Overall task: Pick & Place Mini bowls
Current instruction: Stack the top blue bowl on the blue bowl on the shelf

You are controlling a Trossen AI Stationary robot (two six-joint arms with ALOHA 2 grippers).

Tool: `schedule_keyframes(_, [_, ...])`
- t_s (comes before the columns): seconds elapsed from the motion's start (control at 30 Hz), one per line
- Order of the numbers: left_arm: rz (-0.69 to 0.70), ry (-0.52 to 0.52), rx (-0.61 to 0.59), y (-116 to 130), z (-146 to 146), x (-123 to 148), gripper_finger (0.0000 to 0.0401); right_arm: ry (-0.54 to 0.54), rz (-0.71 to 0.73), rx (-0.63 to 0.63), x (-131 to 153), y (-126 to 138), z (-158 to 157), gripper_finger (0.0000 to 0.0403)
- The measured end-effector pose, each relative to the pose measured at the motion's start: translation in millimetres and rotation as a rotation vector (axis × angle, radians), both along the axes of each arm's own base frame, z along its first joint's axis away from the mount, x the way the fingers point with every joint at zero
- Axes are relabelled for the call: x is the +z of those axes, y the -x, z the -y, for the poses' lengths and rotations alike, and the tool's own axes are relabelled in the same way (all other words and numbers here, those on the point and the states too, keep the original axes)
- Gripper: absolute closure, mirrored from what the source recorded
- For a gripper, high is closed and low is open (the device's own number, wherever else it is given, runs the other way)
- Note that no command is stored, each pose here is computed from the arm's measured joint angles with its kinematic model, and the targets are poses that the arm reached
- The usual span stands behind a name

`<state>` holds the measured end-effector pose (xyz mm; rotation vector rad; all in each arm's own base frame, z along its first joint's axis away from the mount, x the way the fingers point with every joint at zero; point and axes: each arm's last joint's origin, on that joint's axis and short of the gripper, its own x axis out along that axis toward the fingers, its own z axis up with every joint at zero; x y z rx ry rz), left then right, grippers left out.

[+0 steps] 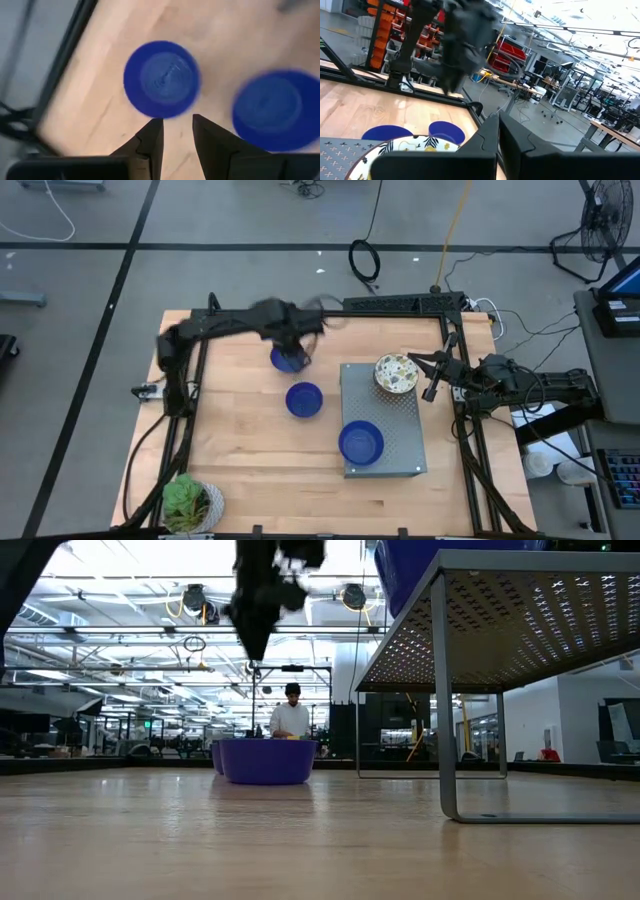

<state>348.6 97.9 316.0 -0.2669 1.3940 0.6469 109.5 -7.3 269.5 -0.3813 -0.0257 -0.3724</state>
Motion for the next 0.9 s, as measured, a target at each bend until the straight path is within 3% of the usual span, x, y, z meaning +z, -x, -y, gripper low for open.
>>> schedule_keyframes(0.17, [0.135, 0.136, 0.194, 47, -55, -33, 0.0292, 0.001, -0.001, 0.0, 0, 0, 0, 0.0403])
schedule_keyframes(0.37, [0.252, 0.257, 0.432, 92, -92, -88, 0.0292, 0.004, -0.003, 0.0, 0, 0, 0, 0.0403])
schedule_keyframes(0.47, [0.296, 0.332, 0.455, 104, -98, -115, 0.0291, 0.004, -0.003, 0.0, 0, 0, 0, 0.0403])
schedule_keyframes(0.57, [0.327, 0.336, 0.444, 110, -101, -131, 0.0273, 0.0, -0.001, 0.001, 0, 0, 0, 0.0403])
schedule_keyframes(0.9, [0.33, 0.29, 0.398, 110, -102, -133, 0.0176, -0.012, 0.014, 0.001, 1, 0, 0, 0.0403])
